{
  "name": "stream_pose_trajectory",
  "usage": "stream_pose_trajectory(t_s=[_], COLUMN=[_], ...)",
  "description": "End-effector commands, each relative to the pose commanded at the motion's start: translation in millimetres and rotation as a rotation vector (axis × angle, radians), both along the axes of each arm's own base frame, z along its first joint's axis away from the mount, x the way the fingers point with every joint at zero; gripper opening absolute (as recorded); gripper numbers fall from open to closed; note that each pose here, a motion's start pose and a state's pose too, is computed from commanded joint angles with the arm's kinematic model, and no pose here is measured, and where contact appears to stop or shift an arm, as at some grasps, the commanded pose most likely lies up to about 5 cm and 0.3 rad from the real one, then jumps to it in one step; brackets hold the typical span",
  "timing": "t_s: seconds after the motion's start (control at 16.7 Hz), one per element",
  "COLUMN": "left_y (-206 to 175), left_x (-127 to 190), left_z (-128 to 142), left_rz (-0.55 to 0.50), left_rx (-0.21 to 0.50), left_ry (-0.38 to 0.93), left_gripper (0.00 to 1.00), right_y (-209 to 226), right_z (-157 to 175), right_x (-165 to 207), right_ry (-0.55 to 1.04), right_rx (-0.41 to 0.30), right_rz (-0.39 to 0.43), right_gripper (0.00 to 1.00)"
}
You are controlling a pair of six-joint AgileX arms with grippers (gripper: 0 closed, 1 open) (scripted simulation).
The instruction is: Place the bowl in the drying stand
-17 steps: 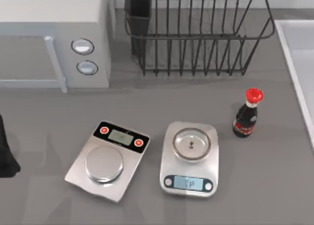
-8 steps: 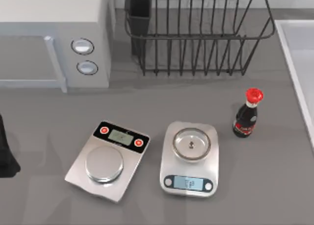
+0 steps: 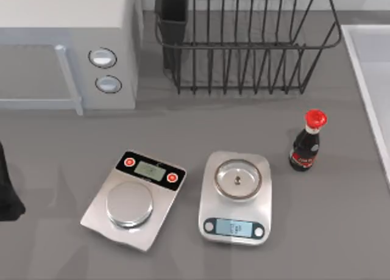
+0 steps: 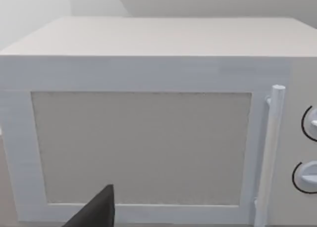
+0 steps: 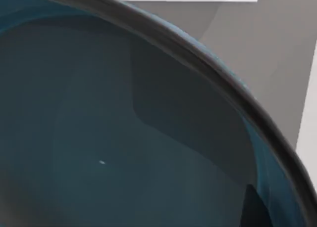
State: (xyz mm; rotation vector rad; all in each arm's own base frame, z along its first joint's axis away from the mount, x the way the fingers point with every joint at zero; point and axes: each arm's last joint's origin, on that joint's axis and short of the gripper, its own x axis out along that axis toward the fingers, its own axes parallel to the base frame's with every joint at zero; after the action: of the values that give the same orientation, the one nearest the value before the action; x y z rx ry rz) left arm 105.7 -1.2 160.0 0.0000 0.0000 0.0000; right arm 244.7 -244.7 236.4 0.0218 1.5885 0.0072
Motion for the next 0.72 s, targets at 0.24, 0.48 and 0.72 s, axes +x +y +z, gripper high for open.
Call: stream_pose_trajectory(t_s=[0.24, 0.48, 0.72], left_y=[0.0, 0.0, 0.0], left_x=[0.0, 0.0, 0.0], left_z=[0.0, 0.0, 0.0], left_rz=[0.000, 0.000, 0.000], left_rx=[0.000, 0.000, 0.000], left_ry=[0.000, 0.000, 0.000], left_gripper=[1.00, 1.00, 1.00], right_y=[9.1, 17.1, 16.8], right_z=[65.8, 93.3, 91.8], right_x=[-7.5, -13.5, -12.6], right_ry=[-0.002, -0.019, -0.017], right_rx=[-0.003, -0.020, -0.018], right_rz=[0.000, -0.001, -0.001], right_gripper=[0.00, 0.00, 0.00])
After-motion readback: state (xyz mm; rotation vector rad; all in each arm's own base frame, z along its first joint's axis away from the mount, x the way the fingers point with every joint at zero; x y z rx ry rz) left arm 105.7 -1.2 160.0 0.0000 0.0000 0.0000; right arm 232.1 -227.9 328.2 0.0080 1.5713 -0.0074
